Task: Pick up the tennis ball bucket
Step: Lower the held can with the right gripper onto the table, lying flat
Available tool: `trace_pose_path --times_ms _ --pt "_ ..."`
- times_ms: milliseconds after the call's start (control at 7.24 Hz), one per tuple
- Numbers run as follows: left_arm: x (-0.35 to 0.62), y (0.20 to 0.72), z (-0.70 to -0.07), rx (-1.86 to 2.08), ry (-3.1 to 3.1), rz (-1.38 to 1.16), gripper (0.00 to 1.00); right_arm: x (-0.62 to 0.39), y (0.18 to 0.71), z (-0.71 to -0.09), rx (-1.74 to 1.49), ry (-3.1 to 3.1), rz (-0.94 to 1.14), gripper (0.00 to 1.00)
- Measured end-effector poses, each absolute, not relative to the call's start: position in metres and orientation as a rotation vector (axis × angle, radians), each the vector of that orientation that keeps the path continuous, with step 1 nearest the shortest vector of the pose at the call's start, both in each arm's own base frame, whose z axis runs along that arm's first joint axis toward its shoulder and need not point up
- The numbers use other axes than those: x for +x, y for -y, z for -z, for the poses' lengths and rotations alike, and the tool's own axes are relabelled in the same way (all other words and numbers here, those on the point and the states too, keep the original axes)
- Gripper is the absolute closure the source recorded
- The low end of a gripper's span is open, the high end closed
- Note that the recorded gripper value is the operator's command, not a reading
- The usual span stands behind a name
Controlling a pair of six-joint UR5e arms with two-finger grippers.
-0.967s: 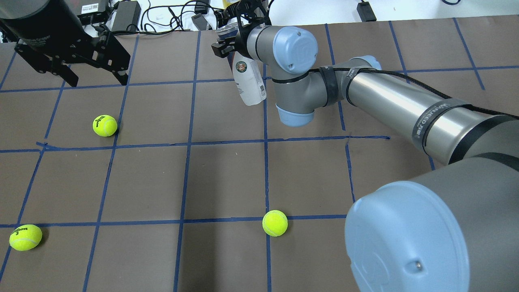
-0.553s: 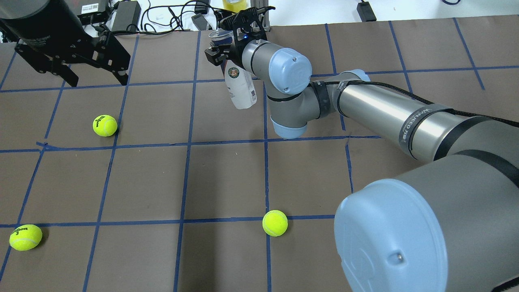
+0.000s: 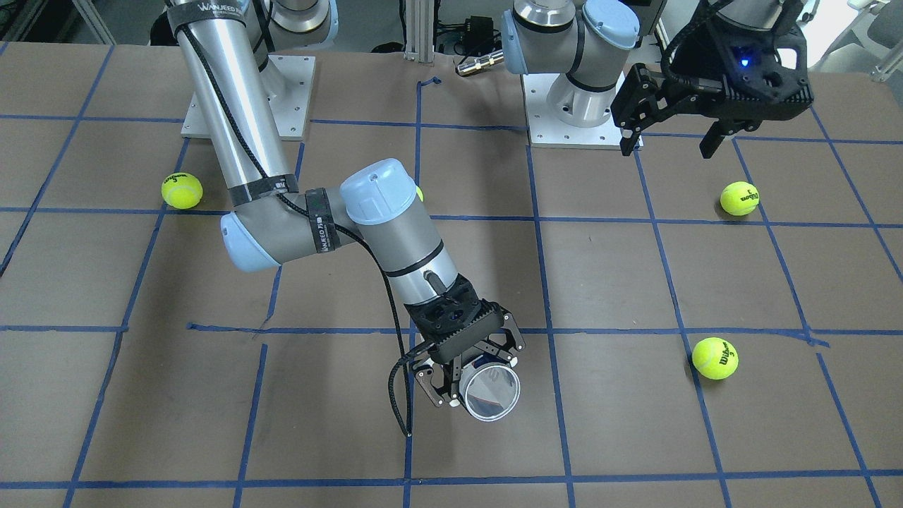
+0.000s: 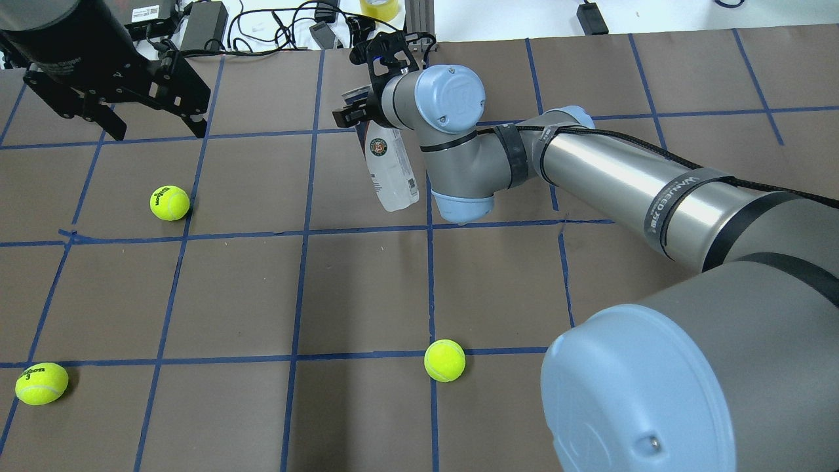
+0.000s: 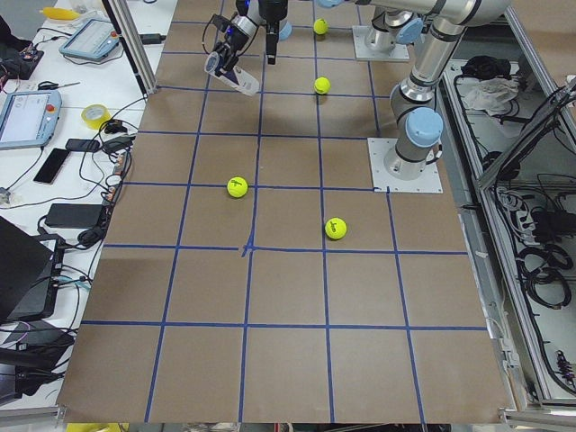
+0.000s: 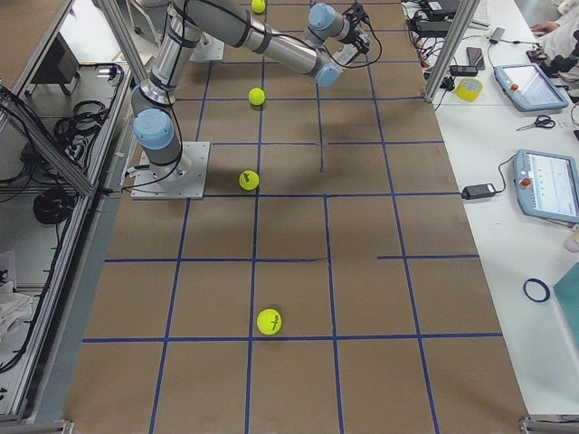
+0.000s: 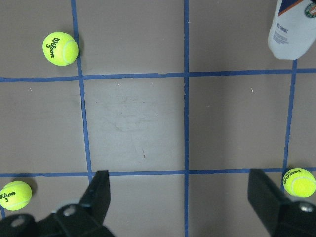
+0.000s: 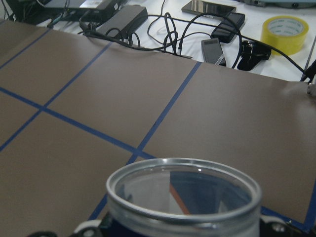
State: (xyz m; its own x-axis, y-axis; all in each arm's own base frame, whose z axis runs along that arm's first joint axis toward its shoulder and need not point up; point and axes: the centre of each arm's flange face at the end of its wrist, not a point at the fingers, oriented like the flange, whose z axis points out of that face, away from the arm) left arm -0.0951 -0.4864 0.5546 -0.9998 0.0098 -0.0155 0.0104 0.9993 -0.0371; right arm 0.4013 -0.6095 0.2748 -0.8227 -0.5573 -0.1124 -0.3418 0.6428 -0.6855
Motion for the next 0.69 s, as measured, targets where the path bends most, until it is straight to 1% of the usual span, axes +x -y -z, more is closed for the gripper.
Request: trace_pose_path --times_ms 276,553,691 --pt "-0.095 0.486 -0.555 0.016 -3.126 0.058 0.0 0.416 0.606 -0.264 -1.092 -2.558 0.832 0.7" --pt "-0.095 0.486 -0.555 0.016 -3.126 0.058 0.0 0.437 0.592 -0.257 -1.491 -2.492 0.768 0.71" --pt "-0.095 0.487 -0.554 0.016 -3.127 0.058 0.0 0.46 0.574 -0.252 -1.664 -2.459 0.762 0.72"
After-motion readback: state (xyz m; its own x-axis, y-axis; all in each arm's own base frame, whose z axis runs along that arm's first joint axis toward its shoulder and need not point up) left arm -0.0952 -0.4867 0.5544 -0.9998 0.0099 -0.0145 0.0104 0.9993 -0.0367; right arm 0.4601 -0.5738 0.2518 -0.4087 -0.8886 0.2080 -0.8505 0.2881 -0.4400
